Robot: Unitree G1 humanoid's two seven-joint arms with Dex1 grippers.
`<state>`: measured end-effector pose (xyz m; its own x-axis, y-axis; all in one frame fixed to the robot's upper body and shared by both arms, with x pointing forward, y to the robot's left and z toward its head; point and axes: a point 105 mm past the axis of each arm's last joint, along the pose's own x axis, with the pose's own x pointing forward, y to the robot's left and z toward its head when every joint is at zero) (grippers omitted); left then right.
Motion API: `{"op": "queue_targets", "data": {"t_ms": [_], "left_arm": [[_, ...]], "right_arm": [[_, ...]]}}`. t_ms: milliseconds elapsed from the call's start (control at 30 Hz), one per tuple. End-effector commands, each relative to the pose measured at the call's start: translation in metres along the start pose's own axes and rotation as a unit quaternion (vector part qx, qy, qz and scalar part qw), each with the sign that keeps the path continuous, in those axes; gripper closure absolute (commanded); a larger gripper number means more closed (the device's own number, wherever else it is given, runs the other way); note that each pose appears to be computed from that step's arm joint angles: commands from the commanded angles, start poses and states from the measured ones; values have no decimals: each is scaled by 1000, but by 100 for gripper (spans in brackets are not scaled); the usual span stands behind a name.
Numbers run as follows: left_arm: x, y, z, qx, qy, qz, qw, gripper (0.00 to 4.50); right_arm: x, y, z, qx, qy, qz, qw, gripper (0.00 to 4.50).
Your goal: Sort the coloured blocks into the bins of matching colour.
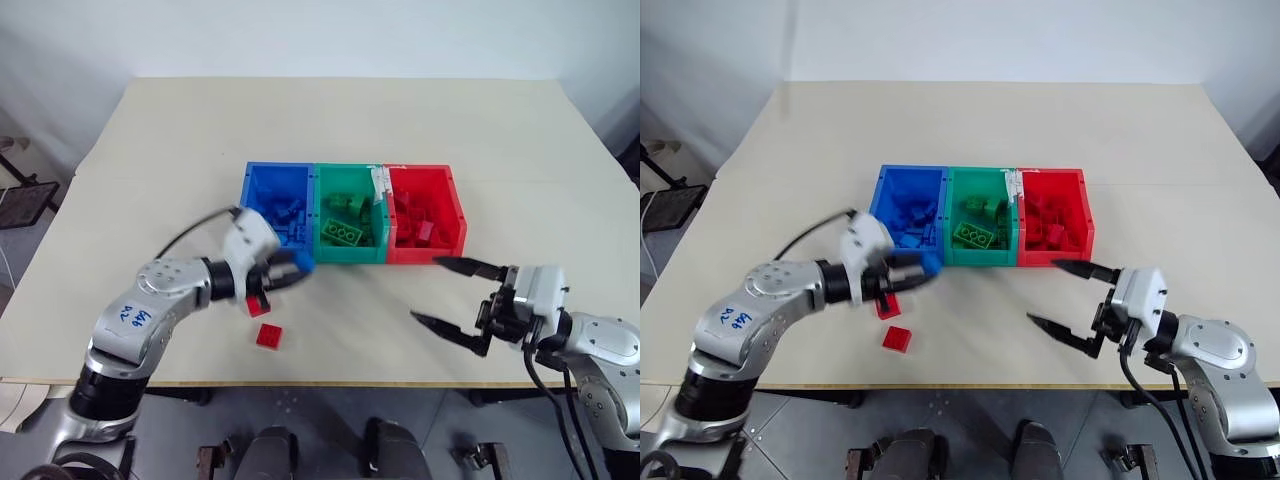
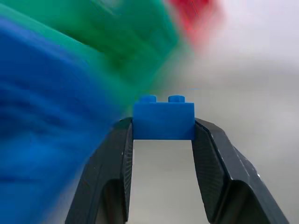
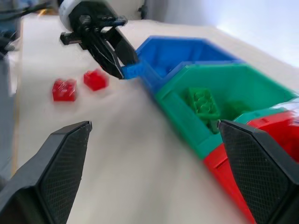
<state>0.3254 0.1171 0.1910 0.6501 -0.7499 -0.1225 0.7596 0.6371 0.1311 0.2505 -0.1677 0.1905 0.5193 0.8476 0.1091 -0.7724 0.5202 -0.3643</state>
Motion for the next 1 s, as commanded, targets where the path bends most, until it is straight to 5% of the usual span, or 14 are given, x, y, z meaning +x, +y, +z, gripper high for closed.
{"op": "queue_targets", "data": {"t_ms": [33,333,533,667,833,1000], "left_arm": [[-14,50,35,-9,-99,133,986,305],[24,49,31,4,-83,65,994,305],[19,53,30,9,-76,60,995,110],[-11,67,25,19,-69,80,994,3],[-70,63,20,36,-98,27,994,3],[-130,70,-31,83,5,13,996,3]], "right_arm": [[0,-14,32,-36,-58,-59,996,0],[4,-11,31,-38,-43,-49,997,0],[5,-9,28,-37,-34,-33,998,0],[7,-8,25,-34,-26,-12,999,0],[12,-1,17,-30,-4,53,998,0],[19,13,5,-19,22,142,989,0]]}}
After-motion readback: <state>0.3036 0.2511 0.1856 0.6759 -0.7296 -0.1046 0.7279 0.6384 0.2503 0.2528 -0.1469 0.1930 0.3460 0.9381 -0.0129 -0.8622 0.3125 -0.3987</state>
